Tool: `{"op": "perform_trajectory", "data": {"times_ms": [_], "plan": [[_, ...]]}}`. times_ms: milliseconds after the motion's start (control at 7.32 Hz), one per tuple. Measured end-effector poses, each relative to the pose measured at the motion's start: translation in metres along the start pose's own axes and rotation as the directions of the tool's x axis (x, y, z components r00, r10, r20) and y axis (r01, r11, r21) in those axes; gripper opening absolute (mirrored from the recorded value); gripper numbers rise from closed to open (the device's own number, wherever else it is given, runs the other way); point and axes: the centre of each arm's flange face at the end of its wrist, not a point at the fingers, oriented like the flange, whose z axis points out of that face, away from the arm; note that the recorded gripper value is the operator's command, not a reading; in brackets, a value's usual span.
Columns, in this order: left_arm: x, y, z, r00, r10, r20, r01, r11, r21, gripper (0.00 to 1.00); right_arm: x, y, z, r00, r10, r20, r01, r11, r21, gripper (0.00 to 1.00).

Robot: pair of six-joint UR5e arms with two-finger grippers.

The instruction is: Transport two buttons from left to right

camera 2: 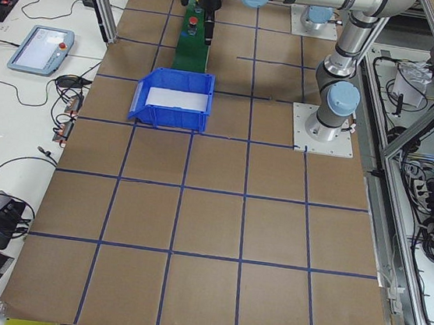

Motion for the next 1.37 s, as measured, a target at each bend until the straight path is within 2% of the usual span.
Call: {"op": "perform_trajectory", "data": {"times_ms": [410,956,1365], "plan": [[0.000,-0.001,-0.002,1.000,0.002,0.000,-0.002,1.000,0.005,1.00,0.008,0.004,0.010,1.000,-0.015,-0.016,0.015,1.000,-0.001,1.00],[-0.001,-0.003,0.001,1.000,0.001,0.000,-0.001,1.000,-0.001,1.00,0.008,0.004,0.038,1.000,-0.006,0.024,0.006,1.000,0.006,0.99],[-0.001,0.001,-0.001,1.000,0.001,0.000,-0.001,1.000,0.002,1.00,0.008,0.001,0.043,0.999,0.007,0.032,-0.007,1.000,0.005,0.99]]}}
